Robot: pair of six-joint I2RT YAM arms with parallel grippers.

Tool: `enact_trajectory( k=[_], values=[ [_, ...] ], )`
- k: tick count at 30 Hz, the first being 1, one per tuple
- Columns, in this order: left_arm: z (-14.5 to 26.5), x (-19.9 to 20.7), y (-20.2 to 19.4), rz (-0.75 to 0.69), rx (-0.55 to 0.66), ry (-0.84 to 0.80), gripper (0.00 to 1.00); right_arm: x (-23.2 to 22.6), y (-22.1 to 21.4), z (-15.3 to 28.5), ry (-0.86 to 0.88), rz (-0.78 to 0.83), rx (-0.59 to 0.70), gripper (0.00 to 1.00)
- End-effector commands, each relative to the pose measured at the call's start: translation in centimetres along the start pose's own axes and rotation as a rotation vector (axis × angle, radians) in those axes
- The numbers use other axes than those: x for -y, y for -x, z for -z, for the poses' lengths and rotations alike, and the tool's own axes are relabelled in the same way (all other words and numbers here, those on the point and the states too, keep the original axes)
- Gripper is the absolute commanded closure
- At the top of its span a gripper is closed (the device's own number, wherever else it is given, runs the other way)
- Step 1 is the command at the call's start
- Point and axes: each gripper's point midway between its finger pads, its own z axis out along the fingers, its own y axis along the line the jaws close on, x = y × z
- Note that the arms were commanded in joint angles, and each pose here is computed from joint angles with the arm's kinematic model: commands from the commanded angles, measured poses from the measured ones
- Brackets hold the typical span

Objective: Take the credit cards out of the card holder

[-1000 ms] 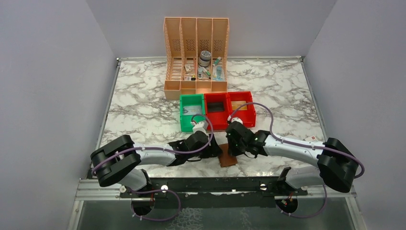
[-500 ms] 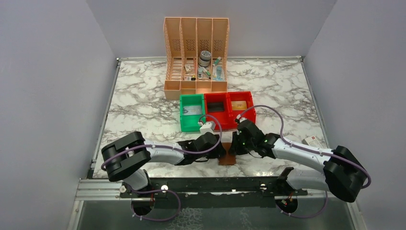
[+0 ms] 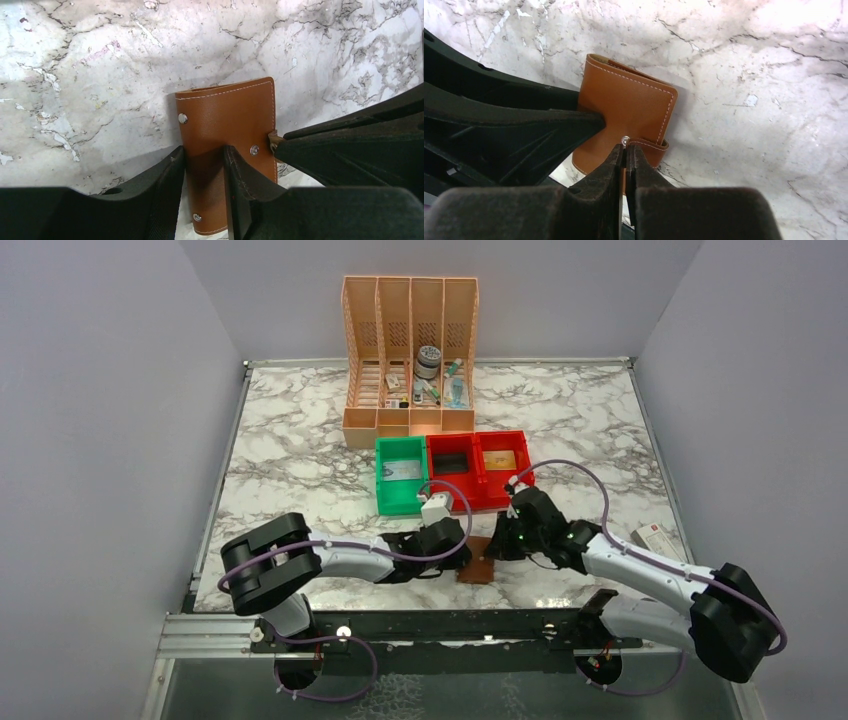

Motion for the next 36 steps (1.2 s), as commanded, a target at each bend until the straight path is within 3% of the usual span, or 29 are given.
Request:
enact_trajectory(
  k=[1,4,11,15,21,30,36],
  values=[
    [0.4,-9.0,-3.8,-0.110,-0.117,0.311,0.66,1.5,-0.5,0.8,-0.070,-0.024,-0.016,0.99],
    [0.7,-8.6,-3.4,-0.109,-0.105,0.297,0.66,3.6,-0.5,1.7,-0.195,-0.074,0.006,0.97],
    [1.4,-6.5,-1.8,-0.151,-0.071,0.229,0.61,4.0,-0.5,2.7,-0.247,-0.145,0.007,0.65],
    [1.4,-5.1,-1.1,-0.184,-0.065,0.191,0.58,4.0,-2.0,1.6,-0.236,-0.177,-0.059,0.62],
    [1.7,-4.1,-0.7,-0.201,-0.063,0.159,0.56,2.5,-1.3,0.8,-0.145,-0.145,-0.039,0.67],
    [2.3,-3.0,0.1,-0.210,-0.044,0.112,0.51,1.8,-1.0,0.3,-0.092,-0.110,-0.028,0.96],
    [3.5,-2.2,1.9,-0.193,0.021,0.095,0.44,-0.3,0.0,1.4,0.005,-0.097,0.001,0.99]
  ],
)
